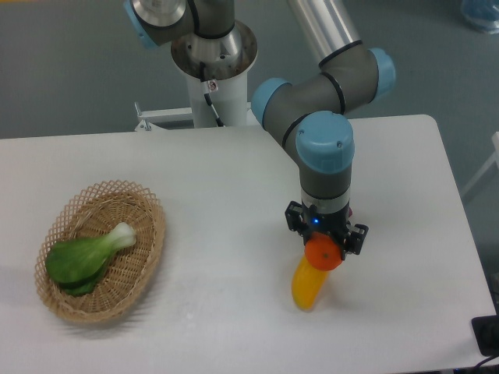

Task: Place the orange on the table
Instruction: 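Hold the orange in the gripper above the yellow fruit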

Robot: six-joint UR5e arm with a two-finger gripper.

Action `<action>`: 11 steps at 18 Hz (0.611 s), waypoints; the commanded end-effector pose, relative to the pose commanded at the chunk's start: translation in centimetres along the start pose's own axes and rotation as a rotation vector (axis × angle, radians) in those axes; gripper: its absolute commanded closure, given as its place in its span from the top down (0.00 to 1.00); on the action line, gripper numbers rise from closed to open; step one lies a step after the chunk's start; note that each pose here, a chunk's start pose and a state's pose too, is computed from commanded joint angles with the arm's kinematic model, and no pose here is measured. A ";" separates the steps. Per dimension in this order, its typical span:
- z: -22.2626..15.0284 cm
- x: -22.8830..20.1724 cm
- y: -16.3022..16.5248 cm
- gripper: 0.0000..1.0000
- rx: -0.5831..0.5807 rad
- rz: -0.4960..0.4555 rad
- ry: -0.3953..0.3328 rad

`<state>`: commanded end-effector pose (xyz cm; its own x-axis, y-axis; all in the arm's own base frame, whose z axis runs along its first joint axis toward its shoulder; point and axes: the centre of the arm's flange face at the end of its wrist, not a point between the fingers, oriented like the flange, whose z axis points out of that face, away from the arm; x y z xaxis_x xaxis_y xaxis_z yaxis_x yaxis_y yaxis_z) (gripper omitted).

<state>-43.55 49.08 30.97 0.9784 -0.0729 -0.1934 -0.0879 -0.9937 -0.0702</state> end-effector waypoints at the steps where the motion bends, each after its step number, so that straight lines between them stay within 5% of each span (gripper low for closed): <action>1: 0.1 0.0 0.0 0.62 -0.001 0.000 0.001; 11: 0.1 0.0 0.0 0.64 -0.002 -0.001 0.000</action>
<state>-43.57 49.08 30.87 0.9786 -0.0715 -0.1929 -0.0861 -0.9939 -0.0684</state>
